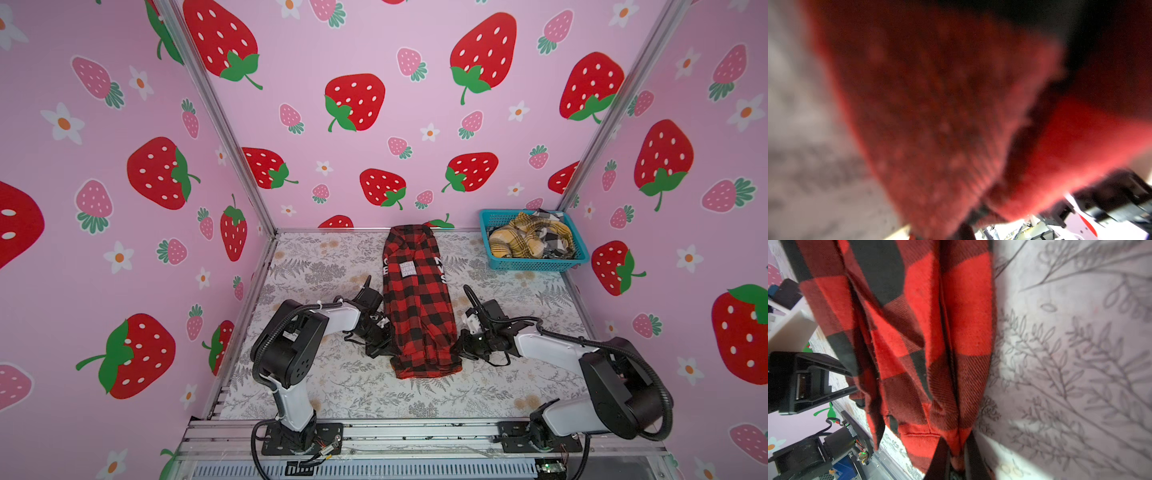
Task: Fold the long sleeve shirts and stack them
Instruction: 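Lift the near end with both grippers and fold it toward the far end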
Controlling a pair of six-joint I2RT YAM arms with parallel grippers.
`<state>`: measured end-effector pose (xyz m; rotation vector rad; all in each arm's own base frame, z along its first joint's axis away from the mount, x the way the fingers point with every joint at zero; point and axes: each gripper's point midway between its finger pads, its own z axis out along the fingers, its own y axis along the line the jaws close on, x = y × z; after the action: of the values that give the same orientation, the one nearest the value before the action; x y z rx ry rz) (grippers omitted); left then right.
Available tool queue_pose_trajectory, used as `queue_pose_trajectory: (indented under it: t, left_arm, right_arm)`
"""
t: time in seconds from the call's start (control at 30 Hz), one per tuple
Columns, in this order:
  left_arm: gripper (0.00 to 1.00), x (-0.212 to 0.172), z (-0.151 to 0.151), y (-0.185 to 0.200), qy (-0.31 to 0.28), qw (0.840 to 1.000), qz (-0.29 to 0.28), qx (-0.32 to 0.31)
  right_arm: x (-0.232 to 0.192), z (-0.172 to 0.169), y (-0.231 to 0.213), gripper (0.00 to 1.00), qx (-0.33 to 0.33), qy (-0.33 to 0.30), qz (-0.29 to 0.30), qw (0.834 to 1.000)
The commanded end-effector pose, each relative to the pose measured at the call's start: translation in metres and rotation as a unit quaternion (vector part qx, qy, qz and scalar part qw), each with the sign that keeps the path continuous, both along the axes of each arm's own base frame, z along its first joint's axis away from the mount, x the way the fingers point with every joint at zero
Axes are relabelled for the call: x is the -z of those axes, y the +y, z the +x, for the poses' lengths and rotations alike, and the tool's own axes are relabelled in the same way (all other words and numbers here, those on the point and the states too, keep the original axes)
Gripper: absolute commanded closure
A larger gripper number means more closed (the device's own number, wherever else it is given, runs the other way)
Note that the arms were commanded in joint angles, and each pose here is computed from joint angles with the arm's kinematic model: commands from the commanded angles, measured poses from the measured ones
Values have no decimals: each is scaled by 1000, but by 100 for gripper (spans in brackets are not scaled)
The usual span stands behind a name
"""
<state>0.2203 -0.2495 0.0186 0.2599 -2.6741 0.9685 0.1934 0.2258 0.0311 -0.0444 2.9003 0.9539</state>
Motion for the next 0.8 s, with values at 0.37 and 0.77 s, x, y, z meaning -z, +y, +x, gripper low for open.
queue_pose_trajectory:
  t: [0.37, 0.77]
  left_arm:
    - [100, -27, -91, 13, 54, 997, 47, 42]
    - [100, -80, -68, -3, 3, 1000, -19, 2]
  right_arm:
    - [-14, -80, -20, 100, 0, 26, -63, 998]
    - [-70, -67, 10, 100, -3, -13, -8, 1000]
